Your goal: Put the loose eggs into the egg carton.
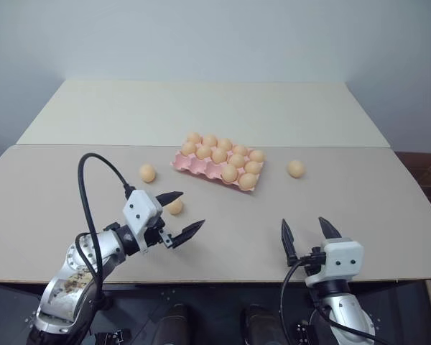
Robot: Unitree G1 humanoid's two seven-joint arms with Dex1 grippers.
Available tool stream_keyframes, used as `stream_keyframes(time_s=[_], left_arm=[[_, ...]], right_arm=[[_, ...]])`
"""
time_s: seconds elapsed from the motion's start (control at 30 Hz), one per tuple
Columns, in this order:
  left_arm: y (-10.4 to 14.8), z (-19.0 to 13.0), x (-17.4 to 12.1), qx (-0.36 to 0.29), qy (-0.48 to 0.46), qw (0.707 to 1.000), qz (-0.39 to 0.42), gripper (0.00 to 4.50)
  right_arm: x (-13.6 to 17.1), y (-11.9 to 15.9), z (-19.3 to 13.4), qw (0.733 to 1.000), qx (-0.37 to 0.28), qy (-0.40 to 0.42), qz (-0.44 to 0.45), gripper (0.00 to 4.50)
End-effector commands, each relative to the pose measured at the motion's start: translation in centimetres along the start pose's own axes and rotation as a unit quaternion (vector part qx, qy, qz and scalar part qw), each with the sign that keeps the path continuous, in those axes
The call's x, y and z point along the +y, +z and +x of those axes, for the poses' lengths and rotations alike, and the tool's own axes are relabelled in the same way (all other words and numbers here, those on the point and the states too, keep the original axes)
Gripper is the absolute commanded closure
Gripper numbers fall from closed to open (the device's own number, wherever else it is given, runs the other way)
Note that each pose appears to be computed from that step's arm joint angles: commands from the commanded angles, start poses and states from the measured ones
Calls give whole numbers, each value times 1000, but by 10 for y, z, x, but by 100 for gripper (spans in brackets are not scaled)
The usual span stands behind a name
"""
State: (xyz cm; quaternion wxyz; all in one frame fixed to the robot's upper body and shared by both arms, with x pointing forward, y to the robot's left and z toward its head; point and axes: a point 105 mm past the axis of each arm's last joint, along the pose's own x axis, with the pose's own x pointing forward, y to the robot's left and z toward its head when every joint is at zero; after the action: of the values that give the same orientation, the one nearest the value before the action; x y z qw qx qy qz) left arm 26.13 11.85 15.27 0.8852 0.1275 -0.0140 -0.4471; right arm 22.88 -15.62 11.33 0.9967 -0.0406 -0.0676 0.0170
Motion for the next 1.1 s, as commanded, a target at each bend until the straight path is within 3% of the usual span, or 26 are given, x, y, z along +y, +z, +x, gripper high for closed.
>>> stream_keyframes(time_s=[0.03,0.13,0.5,0.83,1.1], left_arm=[[-1,6,-4,27,-41,998,29,0],[-3,14,-10,43,-68,996,39,0],[23,63,-19,28,-97,994,38,0],[25,70,-18,45,-89,994,45,0],[25,67,-22,46,-95,994,38,0]], right_arm=[[-4,18,11,1000,0,-21,-7,2],[-6,30,25,1000,-8,-8,-3,2],[-24,58,97,996,11,56,-64,2],[-49,49,161,988,118,55,-79,2],[-60,29,188,980,176,60,-71,2]])
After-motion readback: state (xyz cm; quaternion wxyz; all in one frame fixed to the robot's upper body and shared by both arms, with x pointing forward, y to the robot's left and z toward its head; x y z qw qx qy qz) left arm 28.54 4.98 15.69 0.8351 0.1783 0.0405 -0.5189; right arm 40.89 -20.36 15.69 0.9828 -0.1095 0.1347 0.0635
